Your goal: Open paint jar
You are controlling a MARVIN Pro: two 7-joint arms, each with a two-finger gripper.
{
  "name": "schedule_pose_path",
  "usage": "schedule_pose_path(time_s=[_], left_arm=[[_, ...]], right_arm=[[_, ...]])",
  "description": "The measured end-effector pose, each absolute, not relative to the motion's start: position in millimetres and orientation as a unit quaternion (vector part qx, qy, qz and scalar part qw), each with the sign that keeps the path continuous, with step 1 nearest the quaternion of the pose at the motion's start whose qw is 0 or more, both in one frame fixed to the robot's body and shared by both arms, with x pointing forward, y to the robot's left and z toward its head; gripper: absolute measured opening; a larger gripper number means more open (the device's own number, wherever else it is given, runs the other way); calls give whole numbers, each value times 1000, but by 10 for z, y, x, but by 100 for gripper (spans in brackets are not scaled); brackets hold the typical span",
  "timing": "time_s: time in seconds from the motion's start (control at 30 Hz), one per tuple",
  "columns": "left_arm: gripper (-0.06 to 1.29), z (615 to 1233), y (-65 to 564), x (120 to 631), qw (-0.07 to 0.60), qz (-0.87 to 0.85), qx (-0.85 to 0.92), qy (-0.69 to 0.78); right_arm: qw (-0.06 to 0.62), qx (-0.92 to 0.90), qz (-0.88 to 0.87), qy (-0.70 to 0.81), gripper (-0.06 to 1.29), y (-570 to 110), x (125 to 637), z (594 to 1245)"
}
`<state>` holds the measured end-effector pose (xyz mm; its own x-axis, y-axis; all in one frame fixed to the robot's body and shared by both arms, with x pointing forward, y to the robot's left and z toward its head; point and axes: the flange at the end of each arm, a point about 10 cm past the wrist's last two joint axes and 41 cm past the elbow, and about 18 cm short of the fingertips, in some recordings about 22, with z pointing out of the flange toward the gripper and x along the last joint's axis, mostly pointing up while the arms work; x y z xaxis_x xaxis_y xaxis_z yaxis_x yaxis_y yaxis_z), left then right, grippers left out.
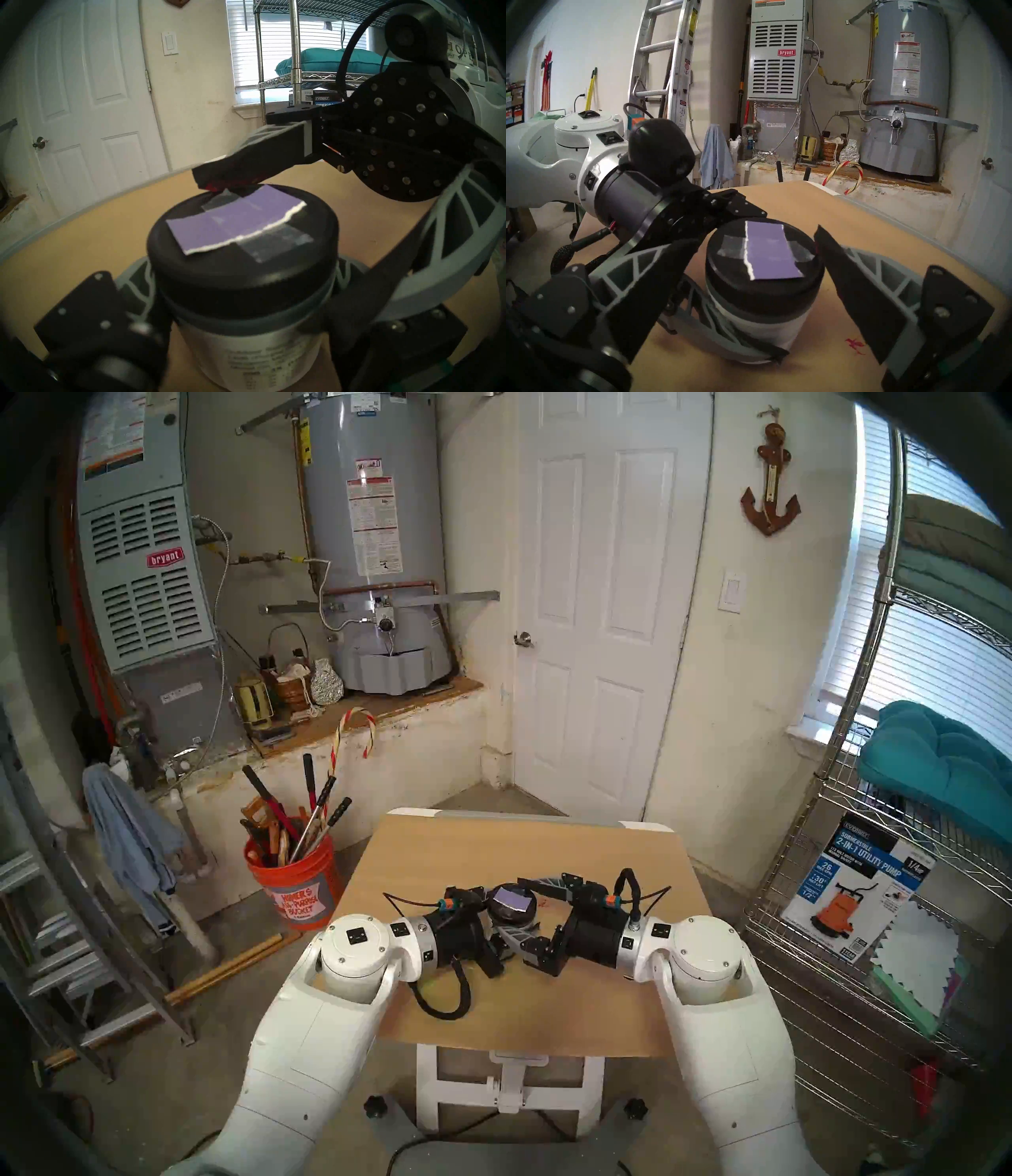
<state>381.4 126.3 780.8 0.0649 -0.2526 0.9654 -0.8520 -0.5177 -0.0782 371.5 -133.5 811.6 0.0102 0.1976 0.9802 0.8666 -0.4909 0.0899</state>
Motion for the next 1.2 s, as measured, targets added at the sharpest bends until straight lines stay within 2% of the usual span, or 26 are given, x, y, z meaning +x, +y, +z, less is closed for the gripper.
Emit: schedule_pose_path(time_s=[1.2], left_arm=[[79, 7793, 1217, 3749, 259, 558, 678, -402]], right_arm=[[290, -657, -558, -417, 121, -1323, 3764, 8134]])
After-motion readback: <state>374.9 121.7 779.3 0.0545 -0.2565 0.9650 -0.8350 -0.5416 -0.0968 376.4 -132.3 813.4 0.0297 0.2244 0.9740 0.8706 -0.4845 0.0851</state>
